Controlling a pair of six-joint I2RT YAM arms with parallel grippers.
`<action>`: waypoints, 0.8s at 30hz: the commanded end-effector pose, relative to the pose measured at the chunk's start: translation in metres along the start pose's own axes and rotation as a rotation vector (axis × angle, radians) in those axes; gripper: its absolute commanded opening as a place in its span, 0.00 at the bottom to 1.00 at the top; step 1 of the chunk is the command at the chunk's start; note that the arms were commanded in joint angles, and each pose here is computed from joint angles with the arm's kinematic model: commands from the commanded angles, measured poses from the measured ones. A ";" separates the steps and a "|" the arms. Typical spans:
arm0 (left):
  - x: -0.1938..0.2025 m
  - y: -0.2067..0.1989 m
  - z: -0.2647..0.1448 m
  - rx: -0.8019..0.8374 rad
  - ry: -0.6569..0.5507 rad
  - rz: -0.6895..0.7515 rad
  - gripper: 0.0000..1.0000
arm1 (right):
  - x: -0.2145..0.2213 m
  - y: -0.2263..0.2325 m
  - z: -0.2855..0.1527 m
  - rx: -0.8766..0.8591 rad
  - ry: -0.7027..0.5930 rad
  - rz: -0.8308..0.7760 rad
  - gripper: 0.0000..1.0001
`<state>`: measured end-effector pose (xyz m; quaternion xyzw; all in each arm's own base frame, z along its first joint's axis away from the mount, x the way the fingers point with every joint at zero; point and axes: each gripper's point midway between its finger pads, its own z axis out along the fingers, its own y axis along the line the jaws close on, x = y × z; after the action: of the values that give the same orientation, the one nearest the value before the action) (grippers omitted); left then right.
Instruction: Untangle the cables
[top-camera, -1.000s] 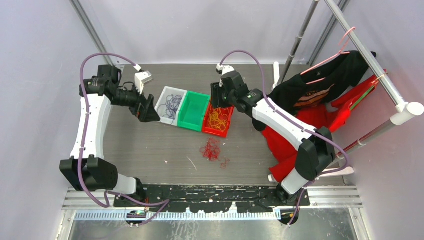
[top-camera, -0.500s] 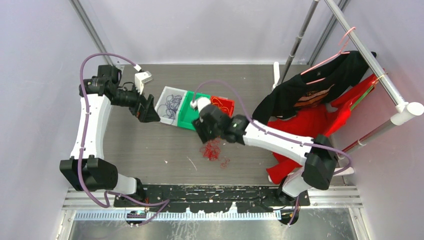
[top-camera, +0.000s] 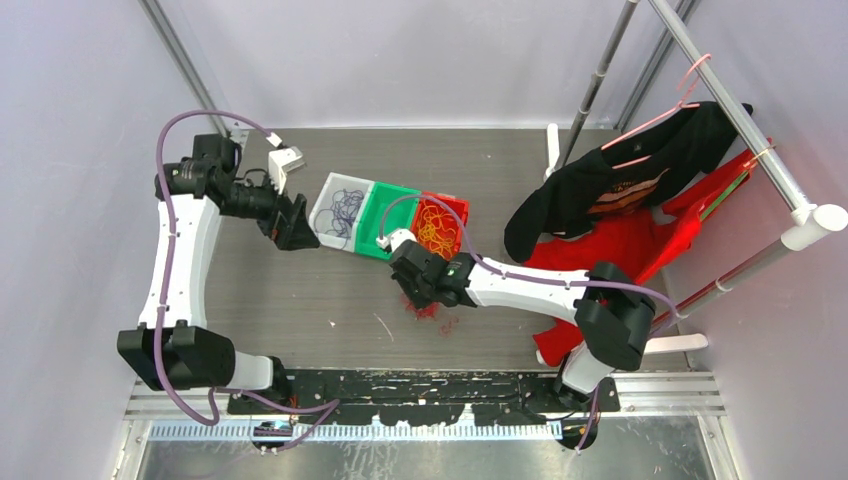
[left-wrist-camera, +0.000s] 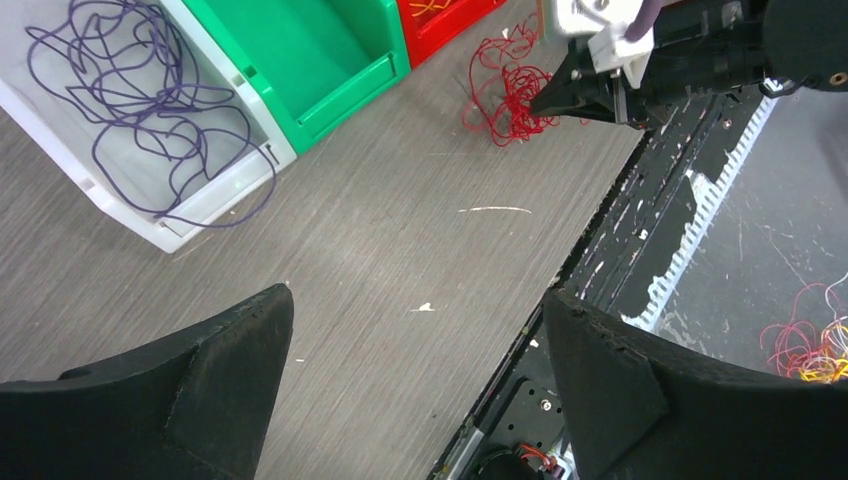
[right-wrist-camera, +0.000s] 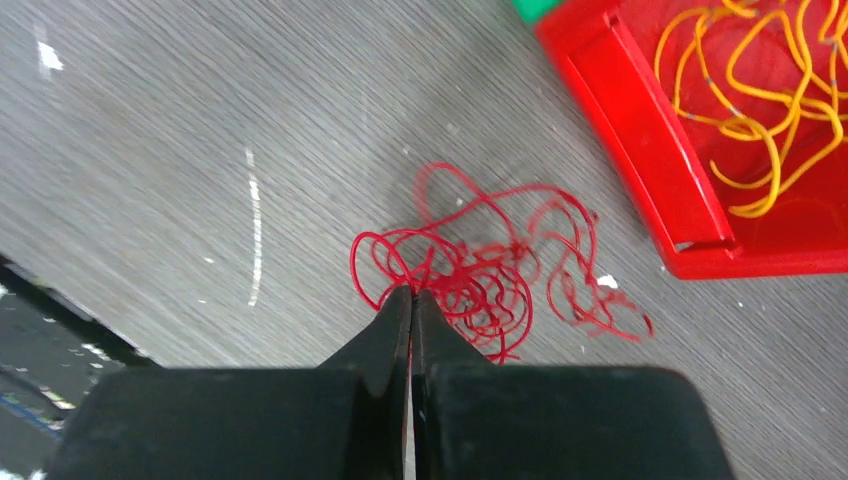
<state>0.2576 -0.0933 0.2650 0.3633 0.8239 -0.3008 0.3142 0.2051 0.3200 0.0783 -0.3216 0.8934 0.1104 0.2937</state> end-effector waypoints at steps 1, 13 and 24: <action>0.002 -0.016 -0.001 0.058 -0.019 -0.003 0.93 | -0.076 0.031 -0.030 -0.138 -0.216 0.084 0.01; 0.014 -0.049 0.010 0.261 -0.065 -0.041 0.77 | -0.133 0.072 -0.092 -0.366 -0.388 0.197 0.01; 0.040 -0.092 0.039 0.456 -0.053 -0.032 0.73 | -0.148 0.084 -0.087 -0.416 -0.421 0.262 0.01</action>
<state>0.1857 -0.1403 0.2283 0.3924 0.7621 -0.4650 0.2212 0.1996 0.4060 0.2003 -0.2504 0.8332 0.3401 0.3569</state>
